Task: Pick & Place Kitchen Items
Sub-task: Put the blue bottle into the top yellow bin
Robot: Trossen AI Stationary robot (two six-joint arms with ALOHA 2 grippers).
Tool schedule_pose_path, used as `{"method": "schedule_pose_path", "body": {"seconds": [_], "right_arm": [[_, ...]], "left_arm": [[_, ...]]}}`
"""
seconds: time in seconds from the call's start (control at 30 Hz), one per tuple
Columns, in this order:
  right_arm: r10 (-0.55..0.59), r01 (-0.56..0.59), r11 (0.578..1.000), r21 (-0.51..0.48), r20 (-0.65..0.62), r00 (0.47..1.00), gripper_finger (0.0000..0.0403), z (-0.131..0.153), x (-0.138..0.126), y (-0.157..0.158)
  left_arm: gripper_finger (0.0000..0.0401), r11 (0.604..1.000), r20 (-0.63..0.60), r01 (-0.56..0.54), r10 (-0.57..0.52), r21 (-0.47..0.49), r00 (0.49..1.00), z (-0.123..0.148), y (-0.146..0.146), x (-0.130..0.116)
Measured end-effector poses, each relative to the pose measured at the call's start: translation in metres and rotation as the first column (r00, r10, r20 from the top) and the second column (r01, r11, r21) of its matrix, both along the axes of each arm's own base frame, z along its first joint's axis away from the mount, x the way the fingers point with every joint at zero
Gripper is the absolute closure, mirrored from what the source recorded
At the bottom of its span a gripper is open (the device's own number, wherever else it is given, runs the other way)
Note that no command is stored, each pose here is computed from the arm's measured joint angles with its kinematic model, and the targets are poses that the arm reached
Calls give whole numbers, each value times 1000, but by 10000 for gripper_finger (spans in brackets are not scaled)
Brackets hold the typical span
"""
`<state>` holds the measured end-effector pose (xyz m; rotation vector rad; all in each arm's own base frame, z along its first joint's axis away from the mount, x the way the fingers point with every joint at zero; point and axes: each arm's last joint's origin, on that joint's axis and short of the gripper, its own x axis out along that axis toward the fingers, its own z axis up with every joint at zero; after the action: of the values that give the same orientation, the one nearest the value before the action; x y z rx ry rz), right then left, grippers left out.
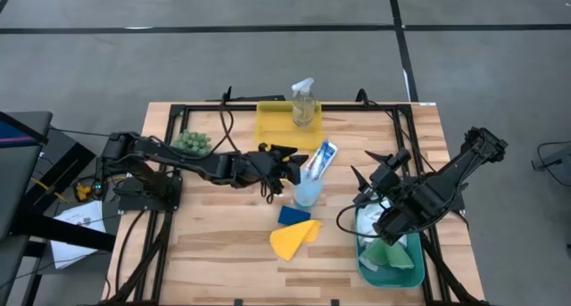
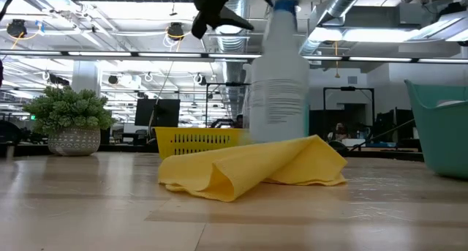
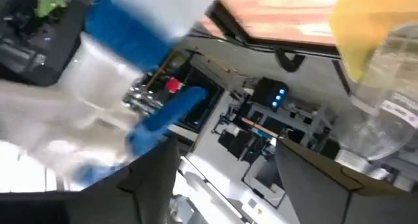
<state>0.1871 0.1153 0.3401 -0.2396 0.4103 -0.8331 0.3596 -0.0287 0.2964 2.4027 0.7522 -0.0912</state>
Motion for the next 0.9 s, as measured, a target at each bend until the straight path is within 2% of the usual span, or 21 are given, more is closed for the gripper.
{"method": "schedule_pose_path", "body": {"seconds": [0.13, 0.27, 0.43, 0.5, 0.57, 0.63, 0.7, 0.8, 0.9], "right_arm": [[0, 0, 1000, 2, -2, 1000, 155, 0, 0, 0], [0, 0, 1000, 2, -2, 1000, 155, 0, 0, 0], [0, 0, 1000, 1, -1, 1000, 155, 0, 0, 0], [0, 0, 1000, 1, -1, 1000, 155, 0, 0, 0], [0, 0, 1000, 1, -1, 1000, 155, 0, 0, 0], [0, 0, 1000, 1, -2, 1000, 155, 0, 0, 0], [0, 0, 1000, 1, -1, 1000, 155, 0, 0, 0], [0, 0, 1000, 1, -1, 1000, 155, 0, 0, 0], [0, 0, 1000, 1, -2, 1000, 155, 0, 0, 0]], "left_arm": [[136, 1000, 9, -4, 4, -4, 1000, 2, -4, -2], [139, 999, 75, -23, 27, -48, 997, 14, -3, -8], [148, 977, 262, -15, 73, -214, 962, 47, 2, -29], [152, 952, 354, 24, 90, -306, 931, 64, 6, -43], [157, 911, 443, 74, 126, -407, 888, 80, 10, -56], [160, 839, 518, 143, 182, -525, 836, 94, 15, -70], [163, 738, 581, 232, 256, -633, 772, 106, 20, -83], [164, 565, 619, 353, 395, -746, 679, 118, 27, -98], [161, 375, 593, 460, 532, -805, 605, 124, 31, -110]]}}
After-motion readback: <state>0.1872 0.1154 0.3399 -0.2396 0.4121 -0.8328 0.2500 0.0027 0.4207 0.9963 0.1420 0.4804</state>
